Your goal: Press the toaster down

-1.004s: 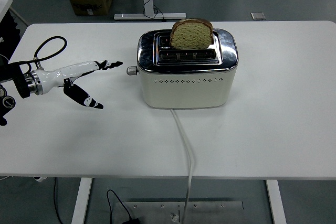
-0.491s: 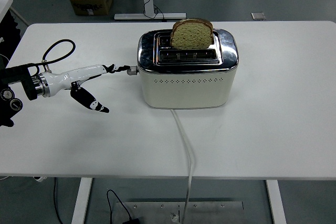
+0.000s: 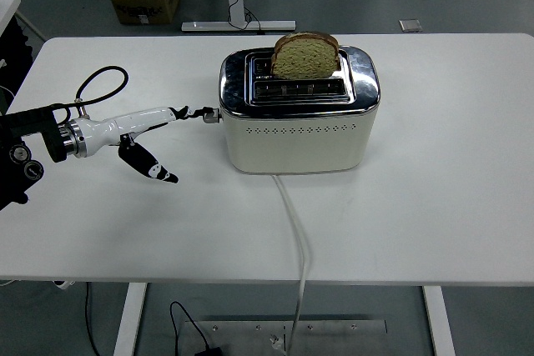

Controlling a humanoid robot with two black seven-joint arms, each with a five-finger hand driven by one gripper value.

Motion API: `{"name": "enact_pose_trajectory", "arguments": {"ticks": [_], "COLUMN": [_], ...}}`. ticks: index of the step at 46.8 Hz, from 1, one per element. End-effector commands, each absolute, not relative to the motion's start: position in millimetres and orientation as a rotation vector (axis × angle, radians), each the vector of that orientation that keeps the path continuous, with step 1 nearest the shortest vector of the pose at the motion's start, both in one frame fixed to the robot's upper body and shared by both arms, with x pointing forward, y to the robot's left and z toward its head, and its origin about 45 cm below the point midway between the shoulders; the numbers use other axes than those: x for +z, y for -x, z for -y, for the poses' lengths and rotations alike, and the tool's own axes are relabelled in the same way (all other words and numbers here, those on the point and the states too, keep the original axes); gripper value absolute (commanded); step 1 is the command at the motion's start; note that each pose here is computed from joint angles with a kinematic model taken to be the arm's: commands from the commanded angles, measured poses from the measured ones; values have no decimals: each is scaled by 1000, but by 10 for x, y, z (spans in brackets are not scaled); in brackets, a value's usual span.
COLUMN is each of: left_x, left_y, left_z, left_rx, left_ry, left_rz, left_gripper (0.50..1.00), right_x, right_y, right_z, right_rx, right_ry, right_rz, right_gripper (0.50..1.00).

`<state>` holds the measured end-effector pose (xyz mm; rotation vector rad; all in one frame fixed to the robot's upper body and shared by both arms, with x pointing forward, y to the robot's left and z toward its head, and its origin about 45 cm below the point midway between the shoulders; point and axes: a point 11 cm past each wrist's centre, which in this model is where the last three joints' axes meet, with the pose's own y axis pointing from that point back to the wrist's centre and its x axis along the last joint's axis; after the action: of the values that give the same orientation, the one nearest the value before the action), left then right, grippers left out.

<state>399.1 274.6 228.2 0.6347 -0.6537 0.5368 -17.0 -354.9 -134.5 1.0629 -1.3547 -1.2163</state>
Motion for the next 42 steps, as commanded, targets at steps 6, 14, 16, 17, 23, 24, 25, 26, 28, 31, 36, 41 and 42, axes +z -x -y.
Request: {"name": "enact_pose_trajectory", "arguments": {"ticks": [6,14,16,17,23,24,25,26,28,31,36,41,42], "left_x": [2181,2139,2134,2134,2134,2133,2131,2125,2116,2094,2053,2035,2033], "left_y": [-3947,-3933,-3933,-3933,-3940,-3941,-3939,-3939,-3940,-3944,-3952,-3951,-3952], "left_z": [-2771,-2791,-2804,-2804,-2818,-2812,-2820,-2828,-2833,-2821,-2825,-2792,-2796], "left_rx": [538,541,544,544,556,556,559,562,565,565,569,566,567], "left_ry": [-650,-656,-657,-657,-657,-656,-656,-658,-659,-659,-663,-659,-660], "left_rz": [646,636,634,634,639,640,639,639,638,634,624,621,620], "left_gripper": [1000,1000,1000,1000,1000,1000,1000,1000,1000,1000,1000,1000,1000], "right_x": [-1345,-1345,-1345,-1345,-1345,-1345,-1345,-1345,-1345,-1345,-1345,-1346,-1345], "right_y": [170,170,170,170,170,170,170,170,170,170,170,168,170], "right_z": [3549,3549,3549,3549,3549,3549,3549,3549,3549,3549,3549,3544,3549], "right_rx": [-1216,-1216,-1216,-1216,-1215,-1216,-1216,-1215,-1216,-1216,-1216,-1217,-1216], "right_ry": [-1063,-1063,-1063,-1063,-1063,-1063,-1063,-1063,-1063,-1063,-1063,-1064,-1063], "right_rz": [1355,1355,1355,1355,1354,1355,1355,1354,1355,1355,1355,1355,1355], "right_gripper": [998,998,998,998,998,998,998,998,998,998,998,998,998]}}
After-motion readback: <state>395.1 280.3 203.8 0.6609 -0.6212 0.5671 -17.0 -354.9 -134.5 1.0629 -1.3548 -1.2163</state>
